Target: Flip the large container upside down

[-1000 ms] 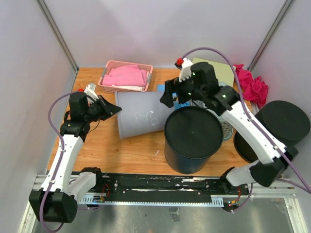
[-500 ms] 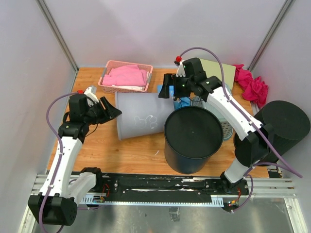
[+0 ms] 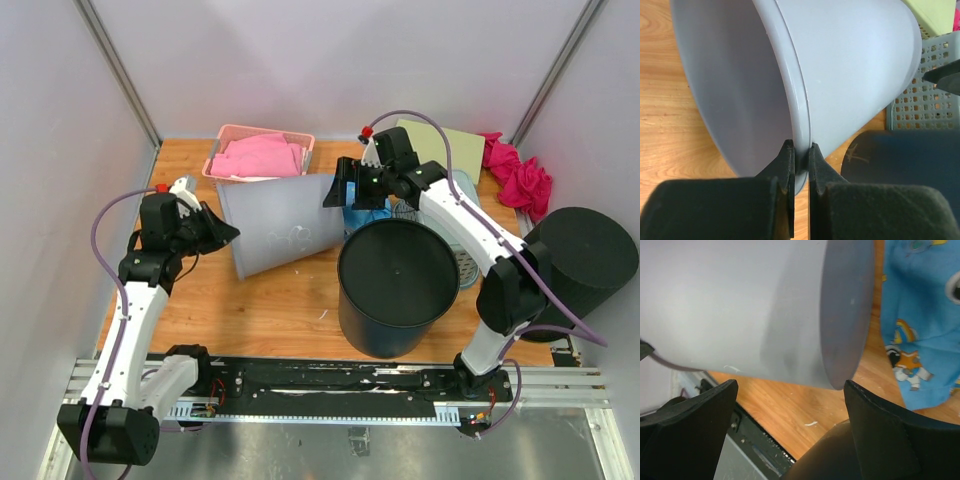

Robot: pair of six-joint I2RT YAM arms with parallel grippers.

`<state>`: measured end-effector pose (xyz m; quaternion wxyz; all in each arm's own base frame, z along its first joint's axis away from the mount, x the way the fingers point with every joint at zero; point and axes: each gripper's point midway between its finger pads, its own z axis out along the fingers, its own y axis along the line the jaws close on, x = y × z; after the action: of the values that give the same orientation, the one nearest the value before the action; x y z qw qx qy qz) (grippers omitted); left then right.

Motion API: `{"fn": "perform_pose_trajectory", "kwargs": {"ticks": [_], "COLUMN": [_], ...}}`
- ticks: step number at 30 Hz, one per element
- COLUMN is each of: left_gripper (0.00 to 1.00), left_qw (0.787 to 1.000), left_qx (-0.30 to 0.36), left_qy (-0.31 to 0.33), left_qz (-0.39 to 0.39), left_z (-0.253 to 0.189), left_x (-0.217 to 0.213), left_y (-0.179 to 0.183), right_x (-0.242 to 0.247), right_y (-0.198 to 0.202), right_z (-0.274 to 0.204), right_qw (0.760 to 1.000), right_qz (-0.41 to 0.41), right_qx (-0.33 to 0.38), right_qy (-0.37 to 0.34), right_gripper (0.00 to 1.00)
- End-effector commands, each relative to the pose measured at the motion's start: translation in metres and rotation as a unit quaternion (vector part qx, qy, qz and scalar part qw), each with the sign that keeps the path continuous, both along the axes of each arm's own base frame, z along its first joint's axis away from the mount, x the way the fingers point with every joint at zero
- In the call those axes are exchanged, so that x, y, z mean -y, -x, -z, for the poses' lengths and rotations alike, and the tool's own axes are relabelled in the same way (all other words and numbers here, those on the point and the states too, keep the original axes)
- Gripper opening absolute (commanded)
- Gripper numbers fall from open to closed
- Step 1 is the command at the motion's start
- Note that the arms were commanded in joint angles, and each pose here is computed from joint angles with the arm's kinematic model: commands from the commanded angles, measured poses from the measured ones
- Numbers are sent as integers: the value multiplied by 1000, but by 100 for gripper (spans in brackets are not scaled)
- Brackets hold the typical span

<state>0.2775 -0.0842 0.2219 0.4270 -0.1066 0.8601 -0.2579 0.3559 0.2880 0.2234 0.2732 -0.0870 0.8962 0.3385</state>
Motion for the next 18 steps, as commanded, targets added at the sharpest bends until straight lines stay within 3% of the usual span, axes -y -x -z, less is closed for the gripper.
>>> {"fn": "perform_pose_trajectory", "kwargs": {"ticks": [1, 5, 13, 18], "left_gripper": [0, 0, 0, 0], "left_qw": [999, 999, 999, 999], "left_qx": [-44, -43, -44, -46], "left_qy": [-21, -20, -24, -27], "left_qz": [-11, -2, 3, -1], "left_z": [25, 25, 24, 26], "left_x": [-8, -6, -6, -8], "left_y": [12, 14, 17, 19], "right_x": [-24, -46, -50, -30], "right_y": [6, 14, 18, 5], "right_z": [-4, -21, -31, -29], "right_qw": [996, 983, 974, 986], "right_qz": [-53, -123, -144, -84], "right_qx": [-25, -9, 4, 33], "right_qy": [-72, -140, -173, -140], "right_gripper": [87, 81, 80, 80]}}
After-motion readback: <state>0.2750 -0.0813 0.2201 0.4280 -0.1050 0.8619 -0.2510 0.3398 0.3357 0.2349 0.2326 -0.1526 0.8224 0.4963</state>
